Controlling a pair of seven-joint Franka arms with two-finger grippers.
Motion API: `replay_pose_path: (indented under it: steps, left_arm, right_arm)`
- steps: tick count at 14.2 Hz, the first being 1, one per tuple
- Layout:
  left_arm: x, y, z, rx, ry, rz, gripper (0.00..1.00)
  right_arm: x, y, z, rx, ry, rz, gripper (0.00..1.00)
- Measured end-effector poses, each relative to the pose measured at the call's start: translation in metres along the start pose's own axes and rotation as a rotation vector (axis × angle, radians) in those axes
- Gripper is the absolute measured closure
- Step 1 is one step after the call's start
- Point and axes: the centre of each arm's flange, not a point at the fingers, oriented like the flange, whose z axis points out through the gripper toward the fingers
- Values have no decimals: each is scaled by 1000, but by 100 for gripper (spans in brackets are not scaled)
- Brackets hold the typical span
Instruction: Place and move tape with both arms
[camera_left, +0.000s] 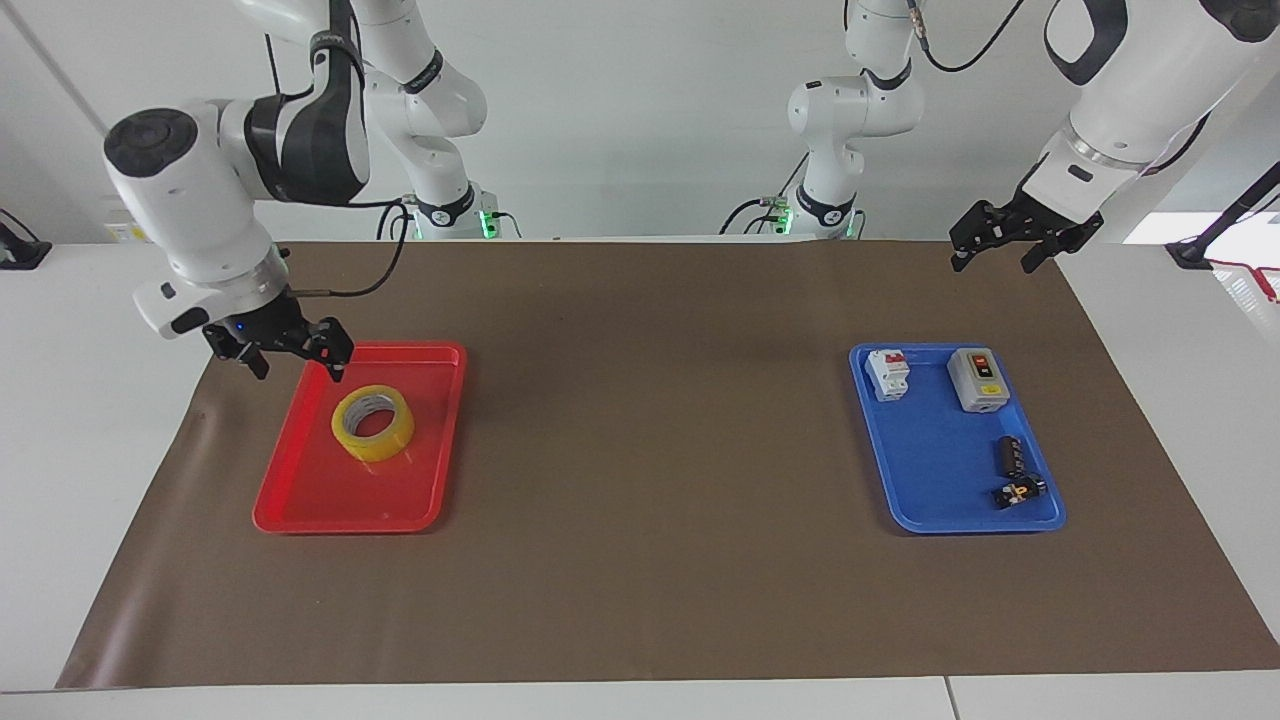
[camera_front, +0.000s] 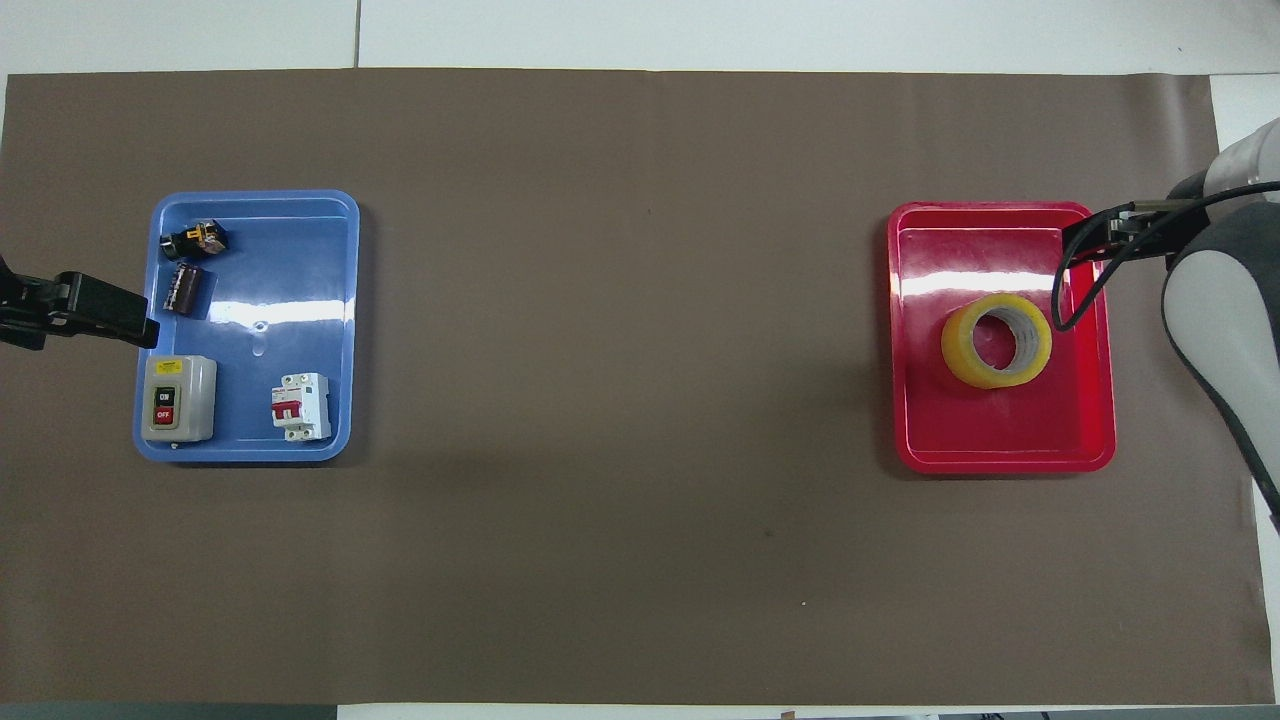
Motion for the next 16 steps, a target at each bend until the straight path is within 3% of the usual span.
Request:
replay_pose_path:
  steps: [6, 16]
  left_arm:
    - [0, 0, 0, 0, 0, 0, 0]
    - [0, 0, 0, 0, 0, 0, 0]
  right_arm:
    - [-68, 13, -110, 16, -3, 63, 0]
    - [-69, -20, -105, 37, -30, 6, 0]
